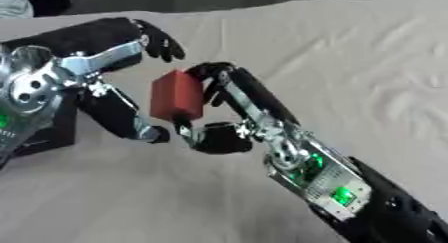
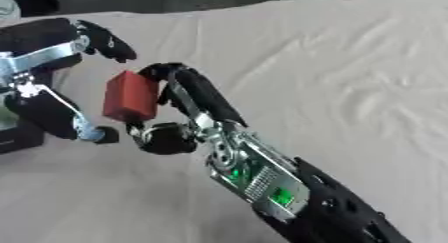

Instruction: Pick up the objects with one hand, pass them to the other hand, and then place them into the box on the other side of the table.

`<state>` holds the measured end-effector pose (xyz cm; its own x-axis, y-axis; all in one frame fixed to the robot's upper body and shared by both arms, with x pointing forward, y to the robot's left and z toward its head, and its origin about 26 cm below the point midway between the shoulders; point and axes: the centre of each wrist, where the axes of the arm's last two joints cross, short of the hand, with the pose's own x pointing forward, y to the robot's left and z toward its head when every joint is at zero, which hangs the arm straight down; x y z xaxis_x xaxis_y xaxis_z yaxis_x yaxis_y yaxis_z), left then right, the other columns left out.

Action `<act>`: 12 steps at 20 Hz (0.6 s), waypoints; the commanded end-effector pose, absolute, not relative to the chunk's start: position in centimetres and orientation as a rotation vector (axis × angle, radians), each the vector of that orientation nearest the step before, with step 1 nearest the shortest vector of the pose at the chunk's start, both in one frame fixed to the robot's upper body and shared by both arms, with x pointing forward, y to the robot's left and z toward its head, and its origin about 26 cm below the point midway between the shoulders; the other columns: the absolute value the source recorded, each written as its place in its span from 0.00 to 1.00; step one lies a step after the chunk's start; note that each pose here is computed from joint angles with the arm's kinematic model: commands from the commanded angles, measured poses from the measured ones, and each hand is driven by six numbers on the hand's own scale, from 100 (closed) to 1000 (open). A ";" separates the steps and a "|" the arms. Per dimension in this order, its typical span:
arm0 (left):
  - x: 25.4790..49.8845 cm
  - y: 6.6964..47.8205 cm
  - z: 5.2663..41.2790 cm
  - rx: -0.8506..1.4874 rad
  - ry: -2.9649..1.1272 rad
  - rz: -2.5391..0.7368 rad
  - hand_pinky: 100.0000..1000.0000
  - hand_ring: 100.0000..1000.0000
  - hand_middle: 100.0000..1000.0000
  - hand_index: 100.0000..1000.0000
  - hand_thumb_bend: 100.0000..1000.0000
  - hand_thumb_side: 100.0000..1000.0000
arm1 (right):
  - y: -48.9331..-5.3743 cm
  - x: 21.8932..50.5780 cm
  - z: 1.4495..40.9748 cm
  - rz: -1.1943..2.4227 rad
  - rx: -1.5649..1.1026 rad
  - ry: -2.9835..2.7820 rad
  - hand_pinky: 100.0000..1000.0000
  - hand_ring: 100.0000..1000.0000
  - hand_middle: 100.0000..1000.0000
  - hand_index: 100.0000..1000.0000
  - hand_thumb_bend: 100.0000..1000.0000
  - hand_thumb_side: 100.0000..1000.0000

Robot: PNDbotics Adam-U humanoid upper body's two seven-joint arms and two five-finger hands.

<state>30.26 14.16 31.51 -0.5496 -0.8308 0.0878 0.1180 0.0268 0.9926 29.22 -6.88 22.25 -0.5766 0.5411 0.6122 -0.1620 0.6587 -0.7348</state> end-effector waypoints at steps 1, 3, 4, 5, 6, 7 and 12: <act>30.1 13.9 32.2 0.719 -1.459 -1.620 0.85 0.81 0.72 0.85 0.67 0.08 | -6.5 28.9 22.9 0.978 -0.294 -2.022 0.58 0.58 0.40 0.55 0.00 0.00; 30.5 13.6 32.0 0.733 -1.427 -1.643 0.85 0.82 0.73 0.85 0.68 0.08 | -6.6 28.8 22.8 0.983 -0.302 -2.036 0.58 0.58 0.40 0.55 0.00 0.00; 30.7 13.5 31.9 0.745 -1.417 -1.648 0.85 0.82 0.73 0.86 0.68 0.08 | -6.9 28.7 22.8 0.987 -0.309 -2.046 0.58 0.59 0.40 0.55 0.00 0.00; 30.9 13.5 31.8 0.757 -1.408 -1.649 0.86 0.82 0.73 0.86 0.69 0.07 | -7.0 28.6 22.9 0.990 -0.316 -2.060 0.58 0.59 0.40 0.55 0.00 0.00; 31.1 13.5 31.7 0.768 -1.400 -1.650 0.86 0.82 0.73 0.86 0.69 0.07 | -7.2 28.5 22.9 0.991 -0.321 -2.072 0.58 0.58 0.40 0.55 0.00 0.00; 31.3 13.4 31.6 0.777 -1.392 -1.654 0.86 0.82 0.73 0.86 0.69 0.07 | -7.3 28.4 23.0 0.990 -0.326 -2.083 0.58 0.58 0.40 0.55 0.00 0.00; 31.6 13.2 31.2 0.799 -1.368 -1.665 0.86 0.82 0.73 0.85 0.69 0.02 | -7.4 28.2 22.8 0.955 -0.359 -2.141 0.57 0.58 0.40 0.55 0.00 0.00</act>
<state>31.74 13.19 30.40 -0.5349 -0.8449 -0.0059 0.1158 -0.0802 0.9900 28.60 -7.27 22.19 -0.6536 0.5235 0.5466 -0.0739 0.6745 -0.7345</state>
